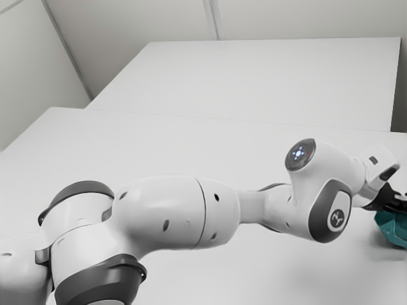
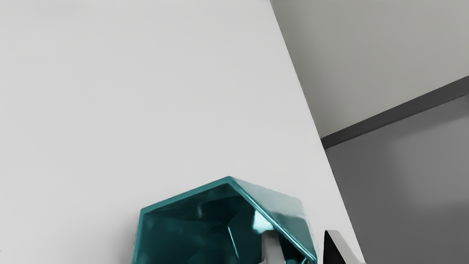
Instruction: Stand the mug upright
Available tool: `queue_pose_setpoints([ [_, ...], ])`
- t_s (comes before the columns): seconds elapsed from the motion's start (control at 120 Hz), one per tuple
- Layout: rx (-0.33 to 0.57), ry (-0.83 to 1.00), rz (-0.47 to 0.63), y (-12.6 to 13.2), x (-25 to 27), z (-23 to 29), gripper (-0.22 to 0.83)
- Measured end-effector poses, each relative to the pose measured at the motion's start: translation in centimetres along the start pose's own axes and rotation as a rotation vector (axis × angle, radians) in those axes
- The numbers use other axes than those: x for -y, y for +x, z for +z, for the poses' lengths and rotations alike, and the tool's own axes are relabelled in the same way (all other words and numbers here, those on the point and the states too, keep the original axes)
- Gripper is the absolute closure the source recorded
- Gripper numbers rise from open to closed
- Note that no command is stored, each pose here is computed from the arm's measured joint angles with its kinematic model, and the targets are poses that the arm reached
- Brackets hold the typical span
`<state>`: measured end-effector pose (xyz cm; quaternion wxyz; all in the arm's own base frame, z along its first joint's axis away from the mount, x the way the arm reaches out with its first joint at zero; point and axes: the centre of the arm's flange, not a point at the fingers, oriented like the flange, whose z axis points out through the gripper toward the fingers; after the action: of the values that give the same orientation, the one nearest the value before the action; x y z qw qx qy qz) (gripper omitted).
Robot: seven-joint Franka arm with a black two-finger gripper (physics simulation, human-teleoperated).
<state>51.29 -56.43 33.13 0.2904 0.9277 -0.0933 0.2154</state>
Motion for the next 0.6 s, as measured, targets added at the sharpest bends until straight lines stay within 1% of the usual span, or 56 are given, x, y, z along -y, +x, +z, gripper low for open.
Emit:
queue_pose_setpoints([
  [0.067, -0.006, 0.004, 0.007, 0.4, 0.1, -0.2, 0.67],
  [0.183, -0.006, 0.009, 0.008, 0.5, 0.2, -0.2, 0.72],
  [0.367, -0.034, 0.011, 0.041, 2.6, -0.6, -1.9, 0.76],
  [0.458, -0.029, 0.007, 0.035, 4.0, -0.9, -4.5, 0.77],
  [0.525, 0.005, 0.024, -0.002, 4.9, 1.1, -7.2, 0.78],
  [0.6, 0.042, 0.055, -0.046, 8.0, 4.8, -11.4, 0.78],
])
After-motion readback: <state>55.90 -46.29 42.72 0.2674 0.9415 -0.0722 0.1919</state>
